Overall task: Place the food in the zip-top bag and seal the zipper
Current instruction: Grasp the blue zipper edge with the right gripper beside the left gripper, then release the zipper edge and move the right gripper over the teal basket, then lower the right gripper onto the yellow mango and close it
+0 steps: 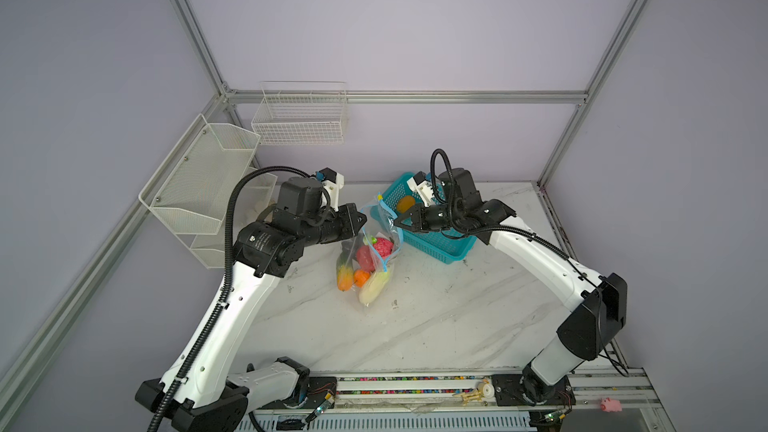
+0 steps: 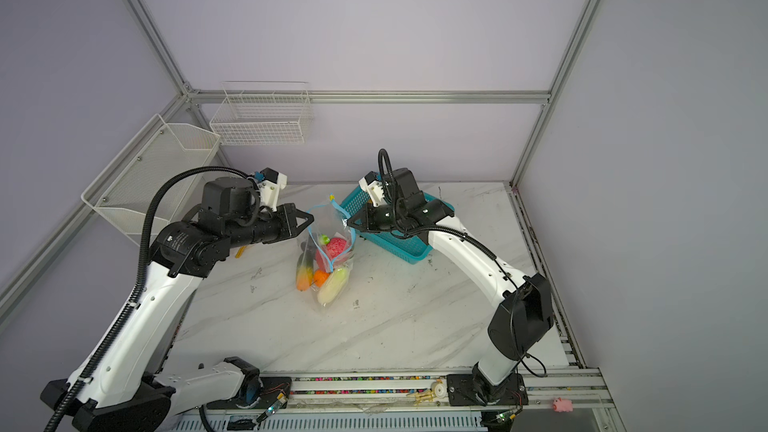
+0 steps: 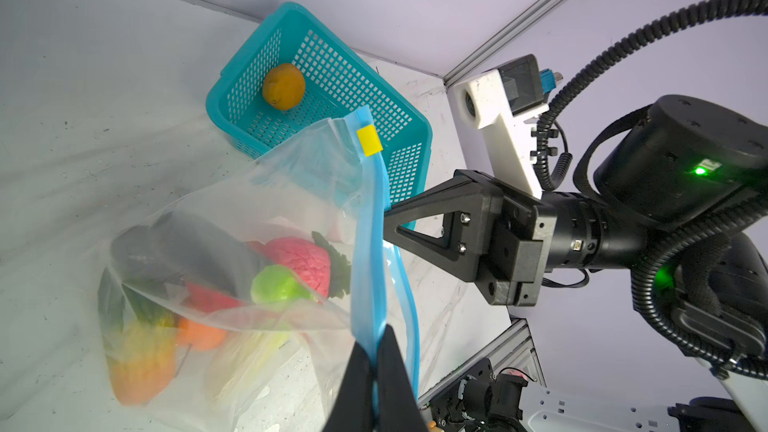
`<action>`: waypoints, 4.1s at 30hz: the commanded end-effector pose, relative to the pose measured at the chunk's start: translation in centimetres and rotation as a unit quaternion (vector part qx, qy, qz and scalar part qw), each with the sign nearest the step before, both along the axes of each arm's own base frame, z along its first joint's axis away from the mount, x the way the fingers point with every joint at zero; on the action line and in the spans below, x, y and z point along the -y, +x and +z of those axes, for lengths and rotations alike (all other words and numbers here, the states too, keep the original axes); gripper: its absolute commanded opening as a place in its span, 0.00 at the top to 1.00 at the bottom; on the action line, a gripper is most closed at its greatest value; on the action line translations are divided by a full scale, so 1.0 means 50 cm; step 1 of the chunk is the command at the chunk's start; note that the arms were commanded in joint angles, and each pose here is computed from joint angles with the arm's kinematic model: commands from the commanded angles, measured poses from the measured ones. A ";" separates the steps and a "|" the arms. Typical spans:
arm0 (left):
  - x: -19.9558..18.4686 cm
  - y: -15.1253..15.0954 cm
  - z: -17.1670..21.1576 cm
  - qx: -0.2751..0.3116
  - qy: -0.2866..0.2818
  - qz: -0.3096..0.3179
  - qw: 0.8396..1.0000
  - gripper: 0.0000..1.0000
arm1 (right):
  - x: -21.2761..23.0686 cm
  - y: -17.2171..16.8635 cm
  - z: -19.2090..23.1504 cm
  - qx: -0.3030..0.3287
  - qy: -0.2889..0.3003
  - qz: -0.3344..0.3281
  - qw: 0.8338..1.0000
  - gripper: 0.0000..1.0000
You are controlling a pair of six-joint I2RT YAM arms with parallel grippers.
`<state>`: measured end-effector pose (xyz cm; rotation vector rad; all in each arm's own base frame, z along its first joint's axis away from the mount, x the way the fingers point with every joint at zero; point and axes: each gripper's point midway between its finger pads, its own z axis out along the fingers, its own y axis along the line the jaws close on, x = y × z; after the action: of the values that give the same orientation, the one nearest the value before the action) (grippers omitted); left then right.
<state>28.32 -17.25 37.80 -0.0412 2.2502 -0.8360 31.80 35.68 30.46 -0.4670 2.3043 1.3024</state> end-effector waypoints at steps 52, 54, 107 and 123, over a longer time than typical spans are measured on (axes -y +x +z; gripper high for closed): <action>0.045 0.065 -0.236 -0.096 0.005 -0.024 0.995 1.00 | 0.147 0.335 -0.123 0.150 -0.158 -0.194 0.957 0.45; 0.048 0.068 -0.237 -0.098 0.004 -0.025 0.995 1.00 | 0.143 0.365 -0.148 0.156 -0.170 -0.200 0.952 0.44; 0.072 0.093 -0.271 -0.125 -0.002 -0.036 0.991 1.00 | 0.065 0.575 -0.483 0.099 -0.239 -0.225 0.940 0.14; 0.072 0.093 -0.272 -0.126 -0.003 -0.035 0.991 1.00 | 0.066 0.582 -0.508 0.092 -0.242 -0.232 0.938 0.14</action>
<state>32.85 -20.88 24.12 -0.0604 2.5105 -0.9032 60.97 32.36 5.16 -0.1783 2.3539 0.4572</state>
